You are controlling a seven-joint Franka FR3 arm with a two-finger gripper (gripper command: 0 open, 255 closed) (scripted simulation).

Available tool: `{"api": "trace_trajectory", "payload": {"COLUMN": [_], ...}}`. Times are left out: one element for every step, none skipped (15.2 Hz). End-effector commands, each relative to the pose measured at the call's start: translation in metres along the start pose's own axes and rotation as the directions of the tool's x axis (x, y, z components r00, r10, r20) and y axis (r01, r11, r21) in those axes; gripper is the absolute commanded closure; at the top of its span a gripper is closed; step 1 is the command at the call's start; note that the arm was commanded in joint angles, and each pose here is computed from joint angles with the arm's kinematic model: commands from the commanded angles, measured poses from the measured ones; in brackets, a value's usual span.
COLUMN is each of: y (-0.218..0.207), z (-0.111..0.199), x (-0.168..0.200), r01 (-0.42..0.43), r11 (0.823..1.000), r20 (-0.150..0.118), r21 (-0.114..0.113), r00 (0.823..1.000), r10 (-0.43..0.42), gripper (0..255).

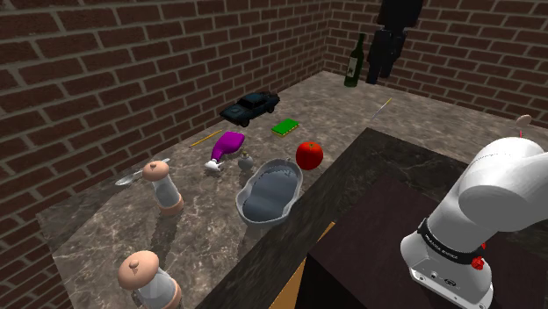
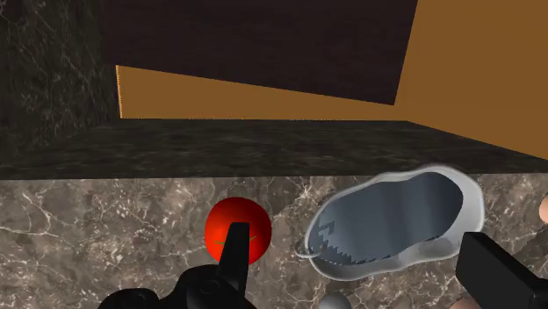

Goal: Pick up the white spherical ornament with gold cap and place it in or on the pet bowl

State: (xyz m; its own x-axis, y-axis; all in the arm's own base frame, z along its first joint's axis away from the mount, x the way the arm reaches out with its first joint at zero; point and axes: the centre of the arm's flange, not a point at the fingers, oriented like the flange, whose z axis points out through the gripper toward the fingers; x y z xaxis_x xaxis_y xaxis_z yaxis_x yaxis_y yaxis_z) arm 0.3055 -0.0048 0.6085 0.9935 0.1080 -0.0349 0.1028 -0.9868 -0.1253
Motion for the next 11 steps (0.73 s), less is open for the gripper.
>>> {"api": "trace_trajectory", "payload": {"y": [0.0,-0.003,-0.007,-0.01,-0.014,-0.017,-0.02,-0.024,-0.027,-0.03,-0.034], "z": [0.0,0.009,0.018,0.027,0.036,0.045,0.054,0.063,0.072,0.081,0.089], "x": [0.0,0.008,0.016,0.024,0.032,0.04,0.048,0.056,0.065,0.073,0.081], "r01": [0.0,-0.001,-0.003,-0.004,-0.005,-0.006,-0.008,-0.009,-0.01,-0.012,-0.013], "r11": [1.0,1.0,1.0,1.0,1.0,1.0,1.0,1.0,1.0,1.0,1.0], "r20": [0.0,-0.007,-0.014,-0.021,-0.029,-0.036,-0.043,-0.05,-0.057,-0.064,-0.072], "r21": [0.0,-0.001,-0.003,-0.004,-0.005,-0.007,-0.008,-0.009,-0.011,-0.012,-0.013], "r00": [1.0,1.0,1.0,1.0,1.0,0.999,0.999,0.999,0.998,0.998,0.997], "r10": [0.0,0.001,0.003,0.004,0.005,0.006,0.007,0.009,0.01,0.011,0.012], "gripper": [0,0,0,0,0,0,0,0,0,0,0]}}
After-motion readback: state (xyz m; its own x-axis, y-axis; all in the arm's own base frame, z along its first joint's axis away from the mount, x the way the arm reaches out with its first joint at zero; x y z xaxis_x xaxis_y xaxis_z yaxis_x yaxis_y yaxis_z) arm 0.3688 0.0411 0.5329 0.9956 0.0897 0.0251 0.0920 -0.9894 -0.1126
